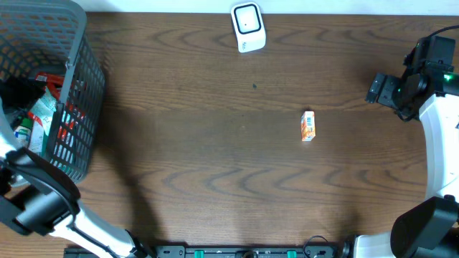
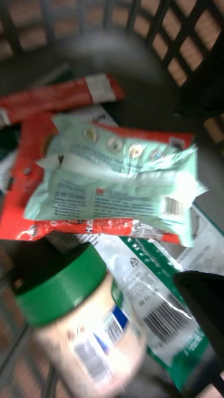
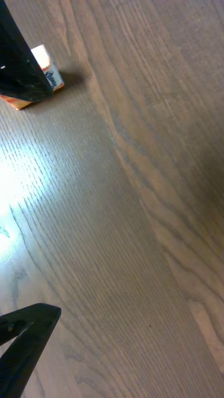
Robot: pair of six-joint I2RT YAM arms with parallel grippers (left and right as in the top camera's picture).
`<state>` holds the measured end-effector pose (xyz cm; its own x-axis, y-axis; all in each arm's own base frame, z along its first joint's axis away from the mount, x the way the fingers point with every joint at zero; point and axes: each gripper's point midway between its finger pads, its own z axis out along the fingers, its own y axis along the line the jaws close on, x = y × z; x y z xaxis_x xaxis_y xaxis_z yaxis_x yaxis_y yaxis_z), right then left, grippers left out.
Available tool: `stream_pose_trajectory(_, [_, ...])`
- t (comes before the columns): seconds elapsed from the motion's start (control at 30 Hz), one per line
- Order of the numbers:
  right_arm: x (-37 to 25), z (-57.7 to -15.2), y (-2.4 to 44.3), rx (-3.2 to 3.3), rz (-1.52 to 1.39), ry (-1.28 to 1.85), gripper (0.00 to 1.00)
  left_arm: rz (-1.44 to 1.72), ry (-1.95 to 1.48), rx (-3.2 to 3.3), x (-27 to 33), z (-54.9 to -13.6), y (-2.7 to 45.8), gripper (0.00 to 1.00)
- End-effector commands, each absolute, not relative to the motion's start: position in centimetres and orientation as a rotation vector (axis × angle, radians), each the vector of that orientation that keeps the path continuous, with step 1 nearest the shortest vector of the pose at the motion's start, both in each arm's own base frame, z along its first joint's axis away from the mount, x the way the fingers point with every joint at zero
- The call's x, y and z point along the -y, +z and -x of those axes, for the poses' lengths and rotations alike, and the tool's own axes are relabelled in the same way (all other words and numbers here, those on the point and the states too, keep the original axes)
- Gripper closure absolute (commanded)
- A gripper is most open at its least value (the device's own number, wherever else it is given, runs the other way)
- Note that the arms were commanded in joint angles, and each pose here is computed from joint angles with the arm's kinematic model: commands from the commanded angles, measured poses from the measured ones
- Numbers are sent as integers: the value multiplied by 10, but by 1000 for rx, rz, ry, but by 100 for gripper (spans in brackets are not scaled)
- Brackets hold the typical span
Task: Scan the item barcode
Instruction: 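Grasp the light green wet-wipe pack with the left gripper and lift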
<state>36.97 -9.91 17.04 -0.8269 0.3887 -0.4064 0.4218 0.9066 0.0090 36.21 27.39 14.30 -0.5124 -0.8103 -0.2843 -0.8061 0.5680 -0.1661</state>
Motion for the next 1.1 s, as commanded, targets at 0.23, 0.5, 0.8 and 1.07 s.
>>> stream_pose_trajectory(0.23, [100, -371, 174, -2653, -592, -120, 1, 1351, -105, -2587, -279, -364, 81, 30])
stream_pose_trajectory(0.5, [100, -371, 174, -2653, -592, -120, 1, 1367, -118, -2612, -280, -366, 57, 44])
stream_pose_trajectory(0.8, [100, -371, 174, -2653, -592, -120, 1, 1351, -180, -2595, -275, -372, 59, 88])
stream_pose_trajectory(1.07, [100, -371, 174, -2653, -592, -120, 1, 1281, -138, -2473, -283, -384, 118, 93])
